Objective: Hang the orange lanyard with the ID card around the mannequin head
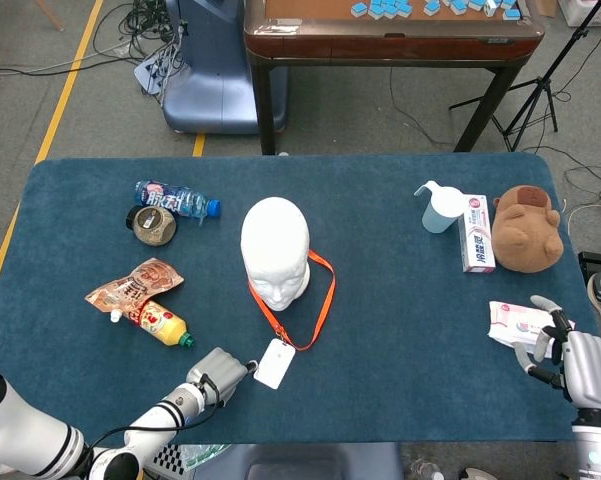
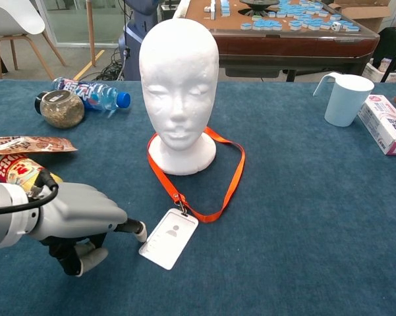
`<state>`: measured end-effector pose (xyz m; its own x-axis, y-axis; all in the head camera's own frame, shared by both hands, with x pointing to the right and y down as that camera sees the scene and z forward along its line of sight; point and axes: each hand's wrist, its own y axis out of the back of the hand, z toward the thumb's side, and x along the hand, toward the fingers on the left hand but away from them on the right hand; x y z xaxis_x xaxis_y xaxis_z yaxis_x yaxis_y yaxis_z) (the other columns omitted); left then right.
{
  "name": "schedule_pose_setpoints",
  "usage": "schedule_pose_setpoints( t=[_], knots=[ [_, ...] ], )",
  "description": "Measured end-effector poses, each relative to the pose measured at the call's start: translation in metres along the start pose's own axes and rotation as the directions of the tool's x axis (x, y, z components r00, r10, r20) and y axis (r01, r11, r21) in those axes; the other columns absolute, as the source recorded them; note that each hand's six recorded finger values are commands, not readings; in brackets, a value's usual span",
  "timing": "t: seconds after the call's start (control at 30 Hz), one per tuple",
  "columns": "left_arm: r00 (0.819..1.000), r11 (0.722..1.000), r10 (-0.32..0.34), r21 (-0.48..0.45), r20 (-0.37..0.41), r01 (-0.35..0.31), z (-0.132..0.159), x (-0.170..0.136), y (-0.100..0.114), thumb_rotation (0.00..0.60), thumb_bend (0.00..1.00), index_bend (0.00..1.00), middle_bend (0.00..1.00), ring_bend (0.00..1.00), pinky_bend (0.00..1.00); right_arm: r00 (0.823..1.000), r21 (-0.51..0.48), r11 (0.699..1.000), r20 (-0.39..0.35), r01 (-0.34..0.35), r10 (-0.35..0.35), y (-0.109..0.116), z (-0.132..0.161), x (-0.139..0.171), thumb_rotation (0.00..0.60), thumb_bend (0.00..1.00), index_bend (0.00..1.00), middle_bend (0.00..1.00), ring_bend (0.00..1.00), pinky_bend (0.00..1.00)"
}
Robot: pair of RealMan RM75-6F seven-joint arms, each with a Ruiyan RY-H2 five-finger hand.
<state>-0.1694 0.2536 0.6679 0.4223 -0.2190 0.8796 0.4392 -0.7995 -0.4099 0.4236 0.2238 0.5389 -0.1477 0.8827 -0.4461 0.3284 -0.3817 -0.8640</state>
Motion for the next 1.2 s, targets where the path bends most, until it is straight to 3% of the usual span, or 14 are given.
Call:
schedule_pose_setpoints(
  t=[0.4, 0.63, 1.0, 1.2],
  knots=[
    [0.999, 1.0, 0.006, -0.012, 0.048, -0.005, 0.016, 0.003, 0.004, 0.6, 0.62, 0.14, 0.89, 0.91, 0.98, 1.0, -0.003, 1.0, 0.006, 0.003, -0.003, 0.002, -0.001, 0.002, 0.6, 0.33, 0.22, 0.72, 0.73, 0.86],
    [1.0, 1.0, 0.022, -0.015, 0.022, -0.021, 0.008, -0.001, 0.007, 0.6, 0.61, 0.14, 0.89, 0.91, 0.98, 1.0, -0.002, 1.0, 0.006, 0.009, -0.009, 0.004, -0.002, 0.001, 0.6, 0.33, 0.22, 0.72, 0.73, 0.86],
    [0.99, 0.99, 0.096, -0.094, -0.103, -0.106, -0.044, -0.042, 0.014, 0.6, 0.57, 0.14, 0.84, 0.85, 0.97, 1.0, 0.023, 1.0, 0.01, 0.01, -0.011, 0.008, -0.001, -0.001, 0.6, 0.33, 0.22, 0.71, 0.71, 0.83],
    [0.964, 0.959, 0.172, -0.19, -0.204, -0.211, -0.083, -0.074, 0.011, 0.6, 0.52, 0.17, 0.81, 0.81, 0.95, 1.0, 0.026, 1.0, 0.003, -0.013, 0.013, 0.005, 0.001, -0.001, 0.6, 0.32, 0.22, 0.55, 0.56, 0.71]
  ],
)
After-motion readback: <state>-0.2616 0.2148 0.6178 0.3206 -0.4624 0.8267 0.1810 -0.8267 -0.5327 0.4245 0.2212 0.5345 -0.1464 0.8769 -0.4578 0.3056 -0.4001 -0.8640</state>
